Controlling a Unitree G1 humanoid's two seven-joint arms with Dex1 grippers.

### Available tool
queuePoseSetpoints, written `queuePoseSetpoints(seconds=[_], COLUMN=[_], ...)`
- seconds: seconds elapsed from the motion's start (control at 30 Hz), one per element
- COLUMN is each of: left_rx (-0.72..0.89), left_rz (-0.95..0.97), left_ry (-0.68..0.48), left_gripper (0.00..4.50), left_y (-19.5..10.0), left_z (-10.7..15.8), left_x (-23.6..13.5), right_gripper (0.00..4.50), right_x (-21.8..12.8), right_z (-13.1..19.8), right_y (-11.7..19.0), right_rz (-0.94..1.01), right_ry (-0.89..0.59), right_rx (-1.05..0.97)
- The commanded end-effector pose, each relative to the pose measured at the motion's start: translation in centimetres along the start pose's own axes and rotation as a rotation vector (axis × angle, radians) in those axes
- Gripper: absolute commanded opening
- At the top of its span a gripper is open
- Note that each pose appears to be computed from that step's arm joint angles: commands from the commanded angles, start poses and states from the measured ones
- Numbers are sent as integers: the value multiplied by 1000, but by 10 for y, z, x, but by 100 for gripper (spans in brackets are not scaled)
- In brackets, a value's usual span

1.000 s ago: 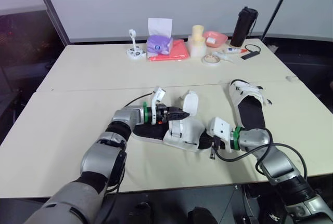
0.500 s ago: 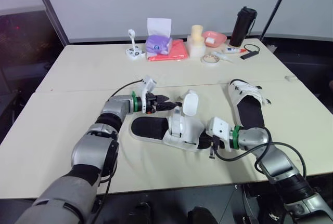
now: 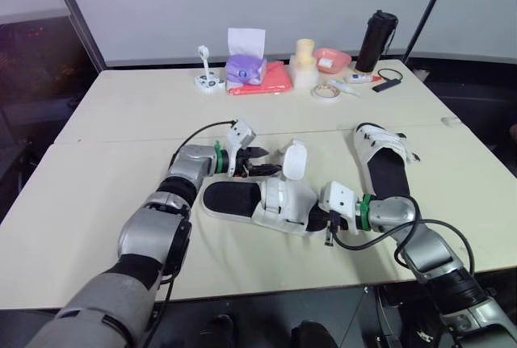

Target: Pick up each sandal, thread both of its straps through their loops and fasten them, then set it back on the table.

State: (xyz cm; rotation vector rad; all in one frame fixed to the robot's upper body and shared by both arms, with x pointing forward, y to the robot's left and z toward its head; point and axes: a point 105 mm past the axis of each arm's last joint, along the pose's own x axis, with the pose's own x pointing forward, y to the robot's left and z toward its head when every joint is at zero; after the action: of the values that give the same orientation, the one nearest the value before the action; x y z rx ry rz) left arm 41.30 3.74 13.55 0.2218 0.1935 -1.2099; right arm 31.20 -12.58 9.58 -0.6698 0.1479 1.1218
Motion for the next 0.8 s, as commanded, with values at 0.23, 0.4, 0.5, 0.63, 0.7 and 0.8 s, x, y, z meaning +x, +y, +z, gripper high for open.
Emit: queuePoseSetpoints(seconds=[0.23,0.4,0.5,0.63,0.7,0.8], left_rx=[269,292,279,145,69,14], left_rz=[-144,-74,-28,-86,-149,-261], left_ry=[188,165,113,0,-28,-13], left_gripper=[350,350,350,350,350,350], left_y=[-12,0,9,11,7,-4], left_z=[-8,-1,12,30,31,19], left_x=[-3,-11,-21,-41,-50,-68], right_gripper=[0,0,0,0,0,0], right_x=[-1,0,1,0,0,-1], right_z=[-24,-23,-22,-21,-20,-19], right_y=[9,8,9,8,8,8], right_rz=[18,18,20,18,17,16], right_ry=[89,85,82,79,77,73], right_rx=[52,51,50,47,45,41])
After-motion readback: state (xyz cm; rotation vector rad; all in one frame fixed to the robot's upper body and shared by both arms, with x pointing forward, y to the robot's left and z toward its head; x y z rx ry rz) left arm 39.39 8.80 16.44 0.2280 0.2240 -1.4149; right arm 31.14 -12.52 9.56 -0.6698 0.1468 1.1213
